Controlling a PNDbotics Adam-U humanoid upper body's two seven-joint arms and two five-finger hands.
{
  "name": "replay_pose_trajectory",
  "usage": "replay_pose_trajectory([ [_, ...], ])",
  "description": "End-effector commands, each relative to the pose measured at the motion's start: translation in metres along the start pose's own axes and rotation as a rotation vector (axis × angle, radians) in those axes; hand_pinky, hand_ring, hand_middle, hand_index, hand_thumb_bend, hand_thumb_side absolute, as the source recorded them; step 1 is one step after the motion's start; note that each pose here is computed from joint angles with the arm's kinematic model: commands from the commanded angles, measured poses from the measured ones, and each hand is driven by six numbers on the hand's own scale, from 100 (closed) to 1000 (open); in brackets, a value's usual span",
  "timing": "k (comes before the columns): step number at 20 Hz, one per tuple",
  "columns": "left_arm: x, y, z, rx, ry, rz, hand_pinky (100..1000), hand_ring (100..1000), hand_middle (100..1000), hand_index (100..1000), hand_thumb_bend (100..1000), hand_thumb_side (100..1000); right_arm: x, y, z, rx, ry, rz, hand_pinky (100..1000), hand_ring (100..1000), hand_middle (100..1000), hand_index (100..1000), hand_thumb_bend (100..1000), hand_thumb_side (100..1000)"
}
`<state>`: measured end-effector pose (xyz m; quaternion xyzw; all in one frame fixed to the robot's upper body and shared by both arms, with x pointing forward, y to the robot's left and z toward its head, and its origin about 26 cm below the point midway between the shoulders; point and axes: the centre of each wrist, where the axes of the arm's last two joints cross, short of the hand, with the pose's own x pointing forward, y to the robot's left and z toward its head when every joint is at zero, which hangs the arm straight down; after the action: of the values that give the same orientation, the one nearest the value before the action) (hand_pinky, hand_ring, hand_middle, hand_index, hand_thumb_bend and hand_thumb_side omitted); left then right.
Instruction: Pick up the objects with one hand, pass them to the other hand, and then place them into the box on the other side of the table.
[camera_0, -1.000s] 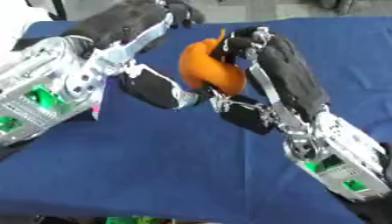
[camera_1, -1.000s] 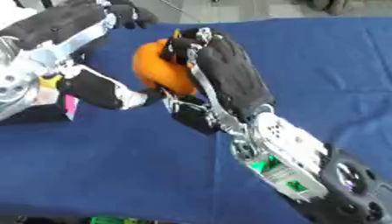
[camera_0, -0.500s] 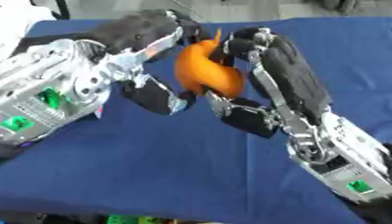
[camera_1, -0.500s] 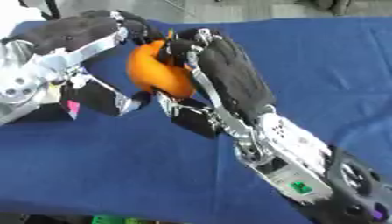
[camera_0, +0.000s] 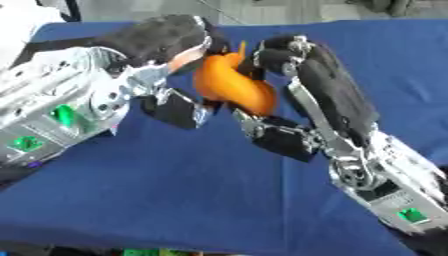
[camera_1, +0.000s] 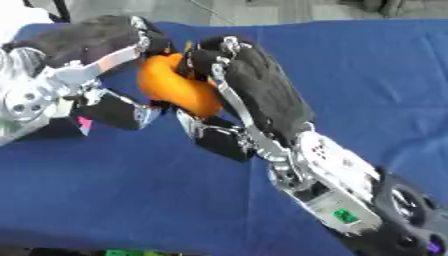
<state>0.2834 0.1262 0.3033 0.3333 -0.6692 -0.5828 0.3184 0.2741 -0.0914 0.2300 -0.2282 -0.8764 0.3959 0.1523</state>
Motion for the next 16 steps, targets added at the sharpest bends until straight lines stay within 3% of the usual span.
replay_pose_trajectory([
  [1,0.001,0.012,0.001,0.123,-0.025,0.089,641,487,388,499,100,204,0.004,-0.005,-0.002,-0.009,-0.018,-0.007,725,558,358,535,100,100],
  [6,0.000,0.008,0.001,0.181,-0.060,0.290,586,413,339,401,100,207,0.003,-0.005,-0.001,0.008,0.005,0.009,736,596,444,615,100,100],
  [8,-0.004,0.006,0.003,0.183,-0.049,0.348,581,387,310,375,100,216,0.002,-0.005,-0.001,0.018,0.034,0.030,735,616,501,674,164,100],
  [9,-0.005,0.005,0.003,0.185,-0.044,0.370,580,375,291,360,100,230,0.002,-0.005,-0.001,0.020,0.045,0.041,742,639,542,708,260,100],
  [11,-0.010,0.003,0.005,0.195,-0.024,0.409,576,363,268,336,100,234,0.001,-0.006,-0.001,0.013,0.079,0.075,758,699,615,765,350,100],
  [13,-0.016,0.002,0.007,0.210,-0.001,0.442,572,356,254,319,100,231,0.000,-0.006,0.000,0.008,0.107,0.116,786,750,681,825,346,100],
  [16,-0.025,0.000,0.011,0.236,0.036,0.468,571,349,234,300,100,224,0.000,-0.006,0.001,0.011,0.134,0.175,841,851,808,911,252,298],
])
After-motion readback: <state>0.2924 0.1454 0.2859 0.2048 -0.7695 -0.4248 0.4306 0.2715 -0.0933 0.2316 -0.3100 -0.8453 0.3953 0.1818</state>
